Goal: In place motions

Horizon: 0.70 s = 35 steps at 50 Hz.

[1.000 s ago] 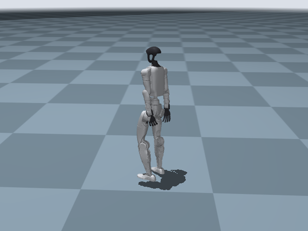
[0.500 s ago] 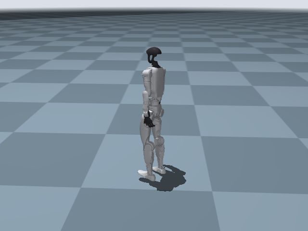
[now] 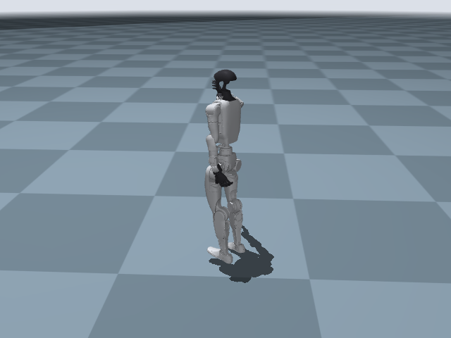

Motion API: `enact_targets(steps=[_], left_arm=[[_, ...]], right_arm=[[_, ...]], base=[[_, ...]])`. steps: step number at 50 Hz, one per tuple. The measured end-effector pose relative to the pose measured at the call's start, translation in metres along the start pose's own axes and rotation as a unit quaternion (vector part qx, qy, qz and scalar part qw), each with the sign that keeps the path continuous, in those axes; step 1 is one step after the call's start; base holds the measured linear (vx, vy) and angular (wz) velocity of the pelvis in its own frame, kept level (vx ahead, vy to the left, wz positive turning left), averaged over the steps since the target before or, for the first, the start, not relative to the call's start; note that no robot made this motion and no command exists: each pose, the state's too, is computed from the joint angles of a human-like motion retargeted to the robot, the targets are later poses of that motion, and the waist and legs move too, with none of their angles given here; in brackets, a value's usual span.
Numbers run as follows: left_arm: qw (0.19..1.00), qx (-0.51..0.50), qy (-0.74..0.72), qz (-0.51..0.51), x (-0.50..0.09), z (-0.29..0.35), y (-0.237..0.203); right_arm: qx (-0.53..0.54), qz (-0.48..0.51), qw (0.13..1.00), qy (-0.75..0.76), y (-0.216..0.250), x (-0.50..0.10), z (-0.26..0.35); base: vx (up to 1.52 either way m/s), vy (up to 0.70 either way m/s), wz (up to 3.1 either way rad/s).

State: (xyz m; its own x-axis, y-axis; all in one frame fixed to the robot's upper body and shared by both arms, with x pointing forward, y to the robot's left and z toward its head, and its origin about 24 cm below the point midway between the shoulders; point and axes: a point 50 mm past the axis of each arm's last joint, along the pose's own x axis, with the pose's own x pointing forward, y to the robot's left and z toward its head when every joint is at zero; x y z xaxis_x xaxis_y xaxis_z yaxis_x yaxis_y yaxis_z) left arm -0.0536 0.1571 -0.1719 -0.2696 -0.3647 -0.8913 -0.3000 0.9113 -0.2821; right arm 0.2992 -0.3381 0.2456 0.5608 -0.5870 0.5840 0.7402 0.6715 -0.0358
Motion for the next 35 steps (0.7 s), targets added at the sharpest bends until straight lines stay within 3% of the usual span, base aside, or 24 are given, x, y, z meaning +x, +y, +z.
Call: enact_targets(steps=[5,8,14,17,20,25,35], left_arm=[[1.0,-0.003,0.005,-0.003,0.001,-0.003,-0.001],[1.0,0.001,-0.002,-0.002,0.001,0.0,-0.001],[1.0,0.005,-0.019,-0.006,0.0,0.009,-0.006],[1.0,0.007,-0.027,-0.008,0.0,0.014,-0.008],[0.999,0.014,-0.036,-0.008,-0.001,0.02,-0.009],[0.999,0.019,-0.049,-0.005,-0.002,0.025,-0.009],[0.999,-0.017,-0.036,-0.003,-0.001,0.014,-0.005]], right_arm=[[0.019,-0.094,0.986,-0.134,-0.009,0.01,0.064],[-0.033,-0.124,0.961,-0.247,-0.025,0.007,0.104],[-0.211,-0.224,0.8,-0.516,-0.041,-0.034,0.182],[-0.22,-0.258,0.704,-0.624,-0.039,-0.063,0.206],[-0.191,-0.242,0.679,-0.666,-0.034,-0.079,0.213],[-0.163,-0.232,0.744,-0.605,-0.036,-0.066,0.201],[-0.199,-0.204,0.917,-0.28,-0.038,0.0,0.112]], base=[[0.05,-0.06,0.02],[0.04,-0.06,0.03],[0.0,0.0,0.0],[0.0,0.0,0.0],[0.0,0.0,0.0],[0.0,0.0,0.0],[0.0,0.0,0.0]])
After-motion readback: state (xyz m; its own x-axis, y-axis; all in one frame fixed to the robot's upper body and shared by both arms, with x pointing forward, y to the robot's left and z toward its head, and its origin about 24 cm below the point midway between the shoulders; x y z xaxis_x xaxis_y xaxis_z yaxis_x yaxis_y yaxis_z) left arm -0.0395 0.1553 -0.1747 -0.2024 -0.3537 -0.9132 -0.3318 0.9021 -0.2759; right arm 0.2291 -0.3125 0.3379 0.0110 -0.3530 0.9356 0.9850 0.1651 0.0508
